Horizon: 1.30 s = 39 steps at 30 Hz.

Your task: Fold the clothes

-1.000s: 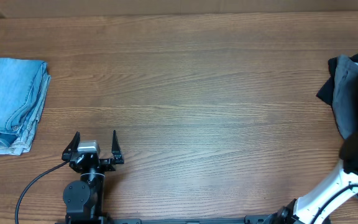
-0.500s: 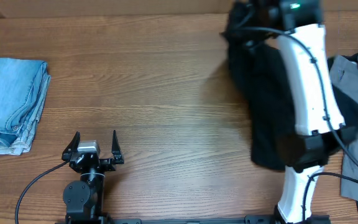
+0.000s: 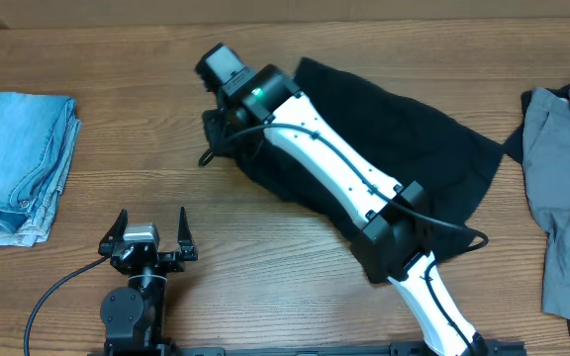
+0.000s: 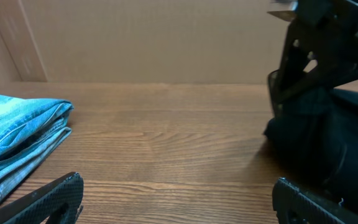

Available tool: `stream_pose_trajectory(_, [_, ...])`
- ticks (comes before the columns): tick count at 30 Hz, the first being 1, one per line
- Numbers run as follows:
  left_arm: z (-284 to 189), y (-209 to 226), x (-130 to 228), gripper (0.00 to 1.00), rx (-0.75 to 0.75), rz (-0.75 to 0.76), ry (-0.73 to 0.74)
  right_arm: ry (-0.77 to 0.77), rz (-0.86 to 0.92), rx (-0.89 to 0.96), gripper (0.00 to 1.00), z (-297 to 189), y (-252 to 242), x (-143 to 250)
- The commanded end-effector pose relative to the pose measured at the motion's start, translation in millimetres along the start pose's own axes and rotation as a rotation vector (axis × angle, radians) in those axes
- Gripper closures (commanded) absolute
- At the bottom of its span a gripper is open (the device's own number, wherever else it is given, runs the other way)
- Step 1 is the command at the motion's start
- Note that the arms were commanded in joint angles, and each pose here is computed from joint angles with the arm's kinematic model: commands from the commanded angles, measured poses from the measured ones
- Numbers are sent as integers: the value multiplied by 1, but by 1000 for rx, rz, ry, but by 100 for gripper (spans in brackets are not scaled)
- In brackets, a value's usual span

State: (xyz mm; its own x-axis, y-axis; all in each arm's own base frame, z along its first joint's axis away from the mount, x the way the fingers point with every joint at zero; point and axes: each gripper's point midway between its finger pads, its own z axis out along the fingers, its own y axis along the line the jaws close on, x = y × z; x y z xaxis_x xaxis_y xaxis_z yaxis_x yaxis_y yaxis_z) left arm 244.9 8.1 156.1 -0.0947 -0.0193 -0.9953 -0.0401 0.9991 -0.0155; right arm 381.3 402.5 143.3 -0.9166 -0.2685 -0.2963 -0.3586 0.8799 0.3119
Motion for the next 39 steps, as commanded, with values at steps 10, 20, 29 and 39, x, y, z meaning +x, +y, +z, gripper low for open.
stream_pose_trajectory(10, [0,0,0,0,3,21,-5,19,-114,-131,30,-10,29,5])
stream_pose_trajectory(20, [0,0,0,0,3,21,-5,-152,73,54,17,-149,-102,-45])
stream_pose_trajectory(29, [0,0,0,0,3,21,-5,-215,536,206,12,-212,-313,-37])
stream_pose_trajectory(39, [0,0,0,0,3,21,-5,99,856,340,0,-172,-435,65])
